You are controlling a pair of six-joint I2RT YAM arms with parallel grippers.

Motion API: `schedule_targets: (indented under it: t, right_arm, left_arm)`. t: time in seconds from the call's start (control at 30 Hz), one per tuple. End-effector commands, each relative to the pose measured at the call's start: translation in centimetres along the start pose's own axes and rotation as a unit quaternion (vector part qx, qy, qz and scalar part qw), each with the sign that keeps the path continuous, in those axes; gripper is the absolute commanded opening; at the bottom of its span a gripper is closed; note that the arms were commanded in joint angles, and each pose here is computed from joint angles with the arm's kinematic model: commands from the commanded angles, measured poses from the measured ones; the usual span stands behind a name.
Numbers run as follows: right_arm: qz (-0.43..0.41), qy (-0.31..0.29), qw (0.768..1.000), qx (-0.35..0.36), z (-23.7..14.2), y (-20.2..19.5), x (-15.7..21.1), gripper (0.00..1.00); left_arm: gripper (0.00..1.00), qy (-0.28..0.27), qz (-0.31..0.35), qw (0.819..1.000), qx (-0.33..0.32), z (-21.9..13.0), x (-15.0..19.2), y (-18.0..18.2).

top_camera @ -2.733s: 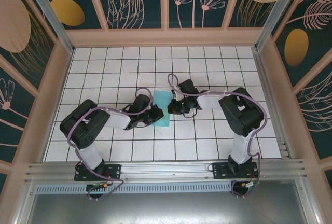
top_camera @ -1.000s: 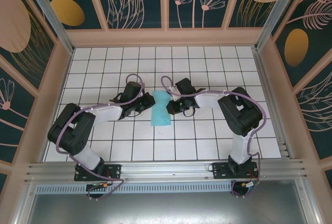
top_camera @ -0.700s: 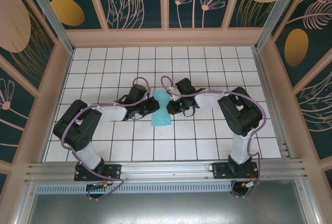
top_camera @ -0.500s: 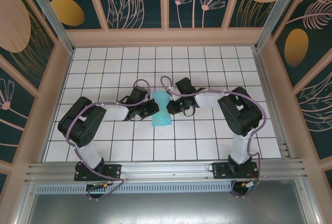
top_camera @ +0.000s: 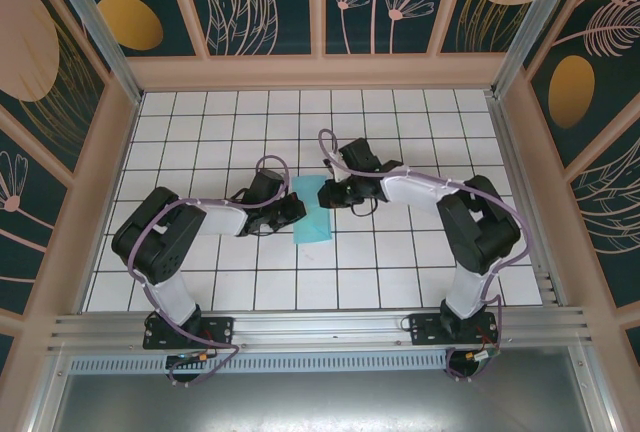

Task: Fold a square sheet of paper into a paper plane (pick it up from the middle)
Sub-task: Fold the triangle a second time at the center of the table.

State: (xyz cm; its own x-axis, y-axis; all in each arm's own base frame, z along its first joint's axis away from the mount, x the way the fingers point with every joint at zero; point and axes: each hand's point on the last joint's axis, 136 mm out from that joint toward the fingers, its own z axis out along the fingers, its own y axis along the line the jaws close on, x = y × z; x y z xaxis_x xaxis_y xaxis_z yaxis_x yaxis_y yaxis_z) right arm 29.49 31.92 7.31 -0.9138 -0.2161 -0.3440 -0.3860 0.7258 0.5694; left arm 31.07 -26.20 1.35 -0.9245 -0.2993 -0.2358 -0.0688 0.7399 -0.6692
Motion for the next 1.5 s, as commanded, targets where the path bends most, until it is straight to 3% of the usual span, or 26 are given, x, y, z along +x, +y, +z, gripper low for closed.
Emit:
schedule_targets:
  t: [0.0,0.07,0.5,0.9,1.47]
  right_arm:
    - [0.063,0.011,0.998,0.014,0.2,0.8,1.7,0.04]
    - [0.07,0.017,0.997,0.033,0.8,0.6,2.3,0.0]
    - [0.067,0.066,0.993,0.075,4.5,0.3,4.1,0.0]
    - [0.057,0.094,0.984,0.14,4.2,-2.5,5.8,0.0]
    - [0.042,0.136,0.976,0.166,2.2,-4.3,9.0,0.0]
  left_arm:
    - [0.0,0.021,-0.026,0.997,-0.07,0.1,2.1,4.2]
    - [0.0,0.02,-0.028,0.997,-0.072,0.2,2.0,4.3]
    - [0.0,0.019,-0.037,0.996,-0.08,0.4,2.2,4.6]
    - [0.0,0.018,-0.044,0.994,-0.101,0.4,2.3,5.6]
    - [0.0,0.02,-0.043,0.991,-0.123,0.6,2.6,6.7]
